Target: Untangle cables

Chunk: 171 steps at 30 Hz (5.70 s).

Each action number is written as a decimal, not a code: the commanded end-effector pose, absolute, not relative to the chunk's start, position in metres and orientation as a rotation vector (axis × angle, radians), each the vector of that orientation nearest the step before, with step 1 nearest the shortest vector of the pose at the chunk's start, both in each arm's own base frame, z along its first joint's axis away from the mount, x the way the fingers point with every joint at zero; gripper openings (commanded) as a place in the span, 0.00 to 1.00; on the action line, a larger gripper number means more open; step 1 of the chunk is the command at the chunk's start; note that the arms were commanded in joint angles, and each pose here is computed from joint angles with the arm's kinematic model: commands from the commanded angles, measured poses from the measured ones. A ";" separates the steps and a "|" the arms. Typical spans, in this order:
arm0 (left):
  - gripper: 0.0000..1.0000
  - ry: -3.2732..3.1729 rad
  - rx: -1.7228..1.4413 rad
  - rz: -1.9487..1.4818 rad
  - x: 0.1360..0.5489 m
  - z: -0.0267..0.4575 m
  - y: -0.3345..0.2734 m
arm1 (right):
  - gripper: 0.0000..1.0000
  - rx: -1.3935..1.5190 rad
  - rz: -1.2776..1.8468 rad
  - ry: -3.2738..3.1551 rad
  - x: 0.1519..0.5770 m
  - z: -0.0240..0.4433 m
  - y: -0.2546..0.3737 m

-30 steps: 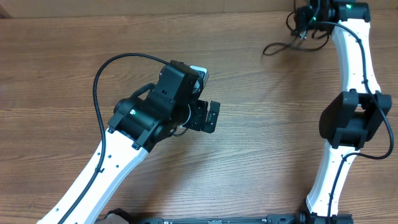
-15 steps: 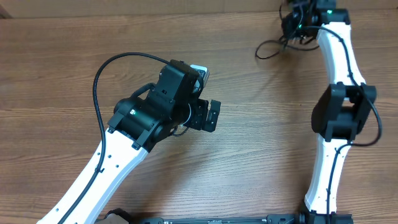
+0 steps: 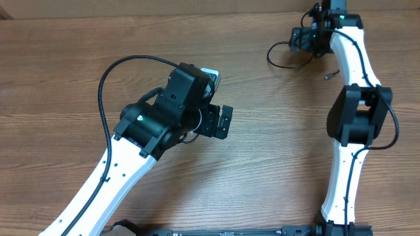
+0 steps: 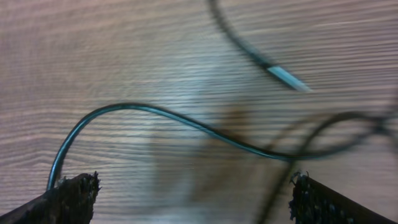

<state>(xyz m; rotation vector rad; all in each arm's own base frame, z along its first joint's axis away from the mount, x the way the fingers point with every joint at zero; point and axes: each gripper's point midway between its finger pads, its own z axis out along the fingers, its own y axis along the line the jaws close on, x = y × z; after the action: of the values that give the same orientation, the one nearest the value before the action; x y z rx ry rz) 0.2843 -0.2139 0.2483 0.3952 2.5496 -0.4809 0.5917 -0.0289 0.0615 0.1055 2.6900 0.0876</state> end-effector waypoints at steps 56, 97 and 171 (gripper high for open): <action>1.00 2.573 0.397 -0.483 0.282 0.245 -0.213 | 0.11 1.272 0.125 2.598 0.490 0.012 -0.132; 1.00 2.618 0.410 -0.491 0.272 0.240 -0.211 | 0.44 0.997 0.479 2.400 0.562 0.108 -0.096; 1.00 2.620 0.415 -0.505 0.271 0.240 -0.213 | 0.79 0.755 0.164 2.507 0.498 0.276 -0.048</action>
<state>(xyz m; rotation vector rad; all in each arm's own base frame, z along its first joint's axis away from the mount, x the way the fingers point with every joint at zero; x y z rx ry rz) 0.2706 -0.2115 0.2404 0.4143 2.6152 -0.4943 0.5057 -0.0508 0.2783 0.7503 2.4771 0.1748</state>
